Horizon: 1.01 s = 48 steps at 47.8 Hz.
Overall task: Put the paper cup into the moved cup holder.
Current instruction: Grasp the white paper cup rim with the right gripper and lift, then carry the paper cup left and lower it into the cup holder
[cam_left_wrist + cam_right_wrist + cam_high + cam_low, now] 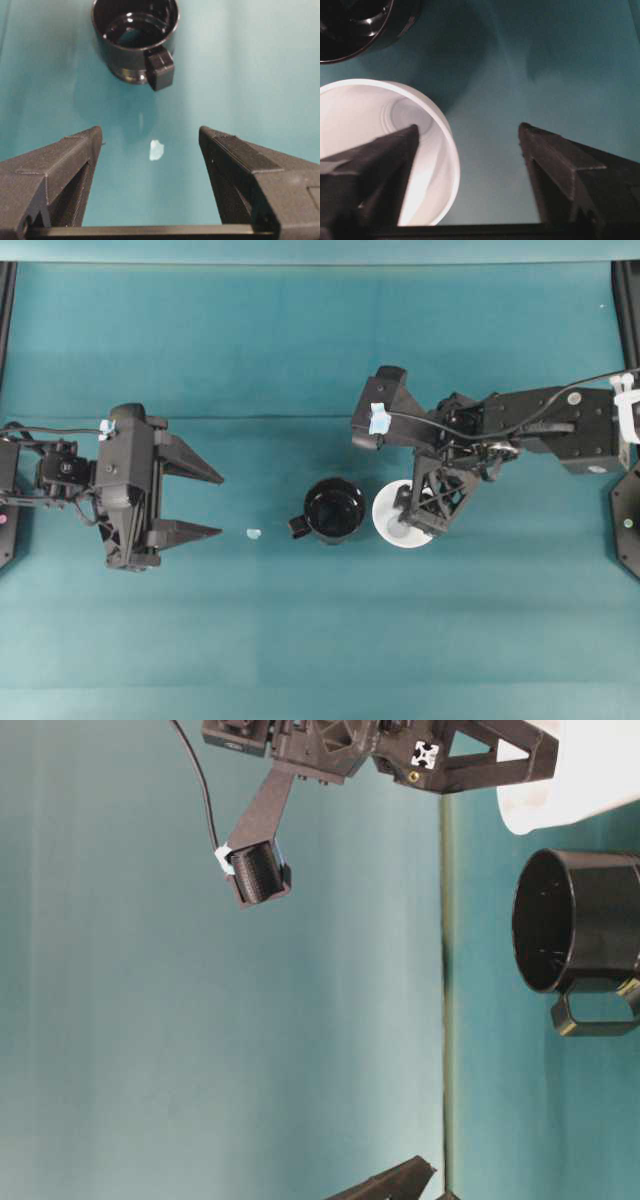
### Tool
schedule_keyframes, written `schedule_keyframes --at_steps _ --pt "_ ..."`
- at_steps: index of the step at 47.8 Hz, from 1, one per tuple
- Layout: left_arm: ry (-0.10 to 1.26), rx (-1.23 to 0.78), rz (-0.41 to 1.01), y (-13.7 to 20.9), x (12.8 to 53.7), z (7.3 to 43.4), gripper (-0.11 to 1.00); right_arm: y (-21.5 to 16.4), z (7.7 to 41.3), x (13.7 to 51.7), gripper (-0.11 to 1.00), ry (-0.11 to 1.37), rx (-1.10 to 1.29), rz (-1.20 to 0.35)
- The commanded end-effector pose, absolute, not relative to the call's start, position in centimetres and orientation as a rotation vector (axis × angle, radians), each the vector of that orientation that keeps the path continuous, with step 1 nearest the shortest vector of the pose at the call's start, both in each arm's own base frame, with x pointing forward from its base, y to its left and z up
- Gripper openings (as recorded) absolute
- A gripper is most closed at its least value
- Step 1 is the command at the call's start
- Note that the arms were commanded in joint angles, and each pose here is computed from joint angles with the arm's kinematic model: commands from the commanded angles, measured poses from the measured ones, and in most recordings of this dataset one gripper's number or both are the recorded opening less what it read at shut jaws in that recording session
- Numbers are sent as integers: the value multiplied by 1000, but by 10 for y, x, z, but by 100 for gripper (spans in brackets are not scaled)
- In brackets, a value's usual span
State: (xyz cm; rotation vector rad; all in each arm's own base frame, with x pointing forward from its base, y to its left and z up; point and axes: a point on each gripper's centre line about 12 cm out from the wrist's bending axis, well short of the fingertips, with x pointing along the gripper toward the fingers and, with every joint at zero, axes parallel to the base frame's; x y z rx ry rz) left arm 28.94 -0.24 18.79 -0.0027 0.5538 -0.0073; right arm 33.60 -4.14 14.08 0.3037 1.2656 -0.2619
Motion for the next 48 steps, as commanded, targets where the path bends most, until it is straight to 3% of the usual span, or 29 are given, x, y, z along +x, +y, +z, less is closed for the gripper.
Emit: schedule_keyframes --at_steps 1,12,17,26,37,48 --pt "531 -1 -11 -3 293 194 78 -41 145 338 73 1251 313 -264" --pt "531 -1 -11 -3 293 194 78 -35 153 342 18 1250 315 -251" --pt "531 -1 -11 -3 293 194 78 -34 160 337 4 1289 336 -253" --pt "529 -2 -11 -3 293 195 78 -35 203 333 2 1314 353 -252" --pt "529 -5 -10 -3 294 195 78 -45 259 348 2 1209 363 -254" --pt "528 -8 -9 -3 294 195 78 -49 270 380 2 1161 358 -246"
